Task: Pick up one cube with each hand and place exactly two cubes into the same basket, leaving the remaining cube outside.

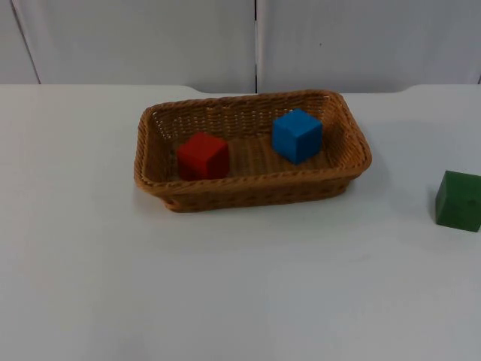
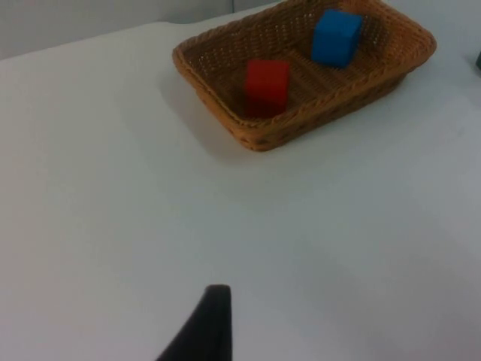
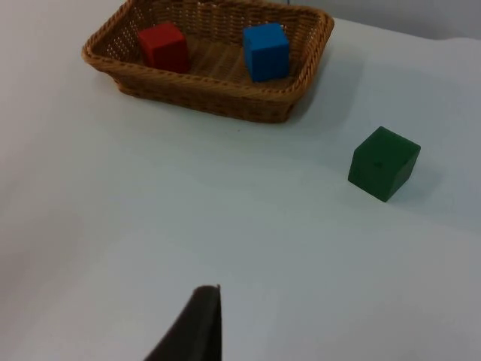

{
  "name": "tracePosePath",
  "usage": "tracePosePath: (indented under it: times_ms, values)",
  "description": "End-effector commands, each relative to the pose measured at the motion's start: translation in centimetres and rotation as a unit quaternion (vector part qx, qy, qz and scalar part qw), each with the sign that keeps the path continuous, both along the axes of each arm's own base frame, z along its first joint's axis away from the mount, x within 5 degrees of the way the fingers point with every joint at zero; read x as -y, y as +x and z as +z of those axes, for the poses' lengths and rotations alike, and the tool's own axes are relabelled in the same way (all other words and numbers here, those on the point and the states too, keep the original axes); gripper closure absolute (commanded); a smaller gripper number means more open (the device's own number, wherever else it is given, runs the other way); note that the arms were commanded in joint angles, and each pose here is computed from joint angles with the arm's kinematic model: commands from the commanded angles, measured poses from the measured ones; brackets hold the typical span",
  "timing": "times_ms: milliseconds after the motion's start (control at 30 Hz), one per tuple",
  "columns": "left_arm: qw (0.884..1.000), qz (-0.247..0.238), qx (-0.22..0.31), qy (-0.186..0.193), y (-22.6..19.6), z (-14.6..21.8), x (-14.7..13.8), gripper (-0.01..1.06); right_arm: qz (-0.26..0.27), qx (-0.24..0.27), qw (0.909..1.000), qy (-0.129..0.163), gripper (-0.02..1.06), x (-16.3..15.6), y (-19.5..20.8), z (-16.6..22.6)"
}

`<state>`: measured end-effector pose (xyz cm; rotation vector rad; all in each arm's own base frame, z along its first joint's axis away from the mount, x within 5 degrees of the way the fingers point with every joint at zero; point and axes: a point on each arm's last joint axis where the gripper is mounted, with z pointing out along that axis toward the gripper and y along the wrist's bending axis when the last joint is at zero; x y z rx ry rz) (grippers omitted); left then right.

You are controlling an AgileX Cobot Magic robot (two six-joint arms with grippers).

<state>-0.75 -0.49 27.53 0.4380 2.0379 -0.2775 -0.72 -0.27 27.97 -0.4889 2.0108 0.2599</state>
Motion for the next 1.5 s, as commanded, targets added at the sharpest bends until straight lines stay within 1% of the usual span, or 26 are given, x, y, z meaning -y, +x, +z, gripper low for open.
tracePosePath:
  times_ms: [0,733,867,1000,1033,1233,1267,1400,1467]
  values:
    - [1.000,0.003,0.004,-0.005,0.05,-0.06,0.01,0.00,0.000,0.006,1.0000,0.003,-0.01,-0.01,0.00,0.06]
    - [1.000,0.003,0.004,-0.005,0.05,-0.06,0.01,0.00,-0.001,0.007,1.0000,0.003,-0.01,-0.02,0.01,0.08]
    - [1.000,0.003,0.004,-0.005,0.05,-0.06,0.01,0.00,-0.015,0.007,0.9999,0.003,-0.01,-0.04,0.00,0.08]
    - [1.000,0.003,0.004,-0.005,0.05,-0.06,0.01,0.00,-0.051,0.007,0.9987,0.003,-0.01,-0.09,-0.01,0.08]
    - [1.000,0.003,0.004,-0.005,0.05,-0.06,0.01,0.00,-0.051,0.007,0.9987,0.003,-0.01,-0.09,-0.01,0.08]
    - [1.000,0.003,0.004,-0.005,0.05,-0.06,0.01,0.00,-0.106,0.007,0.9943,0.002,-0.01,-0.17,-0.03,0.08]
    - [1.000,0.003,0.004,-0.005,0.05,-0.06,0.01,0.00,-0.106,0.007,0.9943,0.002,-0.01,-0.17,-0.03,0.08]
    - [1.000,0.003,0.004,-0.005,0.05,-0.06,0.01,0.00,-0.140,0.007,0.9901,0.002,-0.01,-0.22,-0.03,0.08]
    - [1.000,0.003,0.004,-0.005,0.05,-0.06,0.01,0.00,-0.148,0.007,0.9889,0.002,-0.01,-0.24,-0.04,0.08]
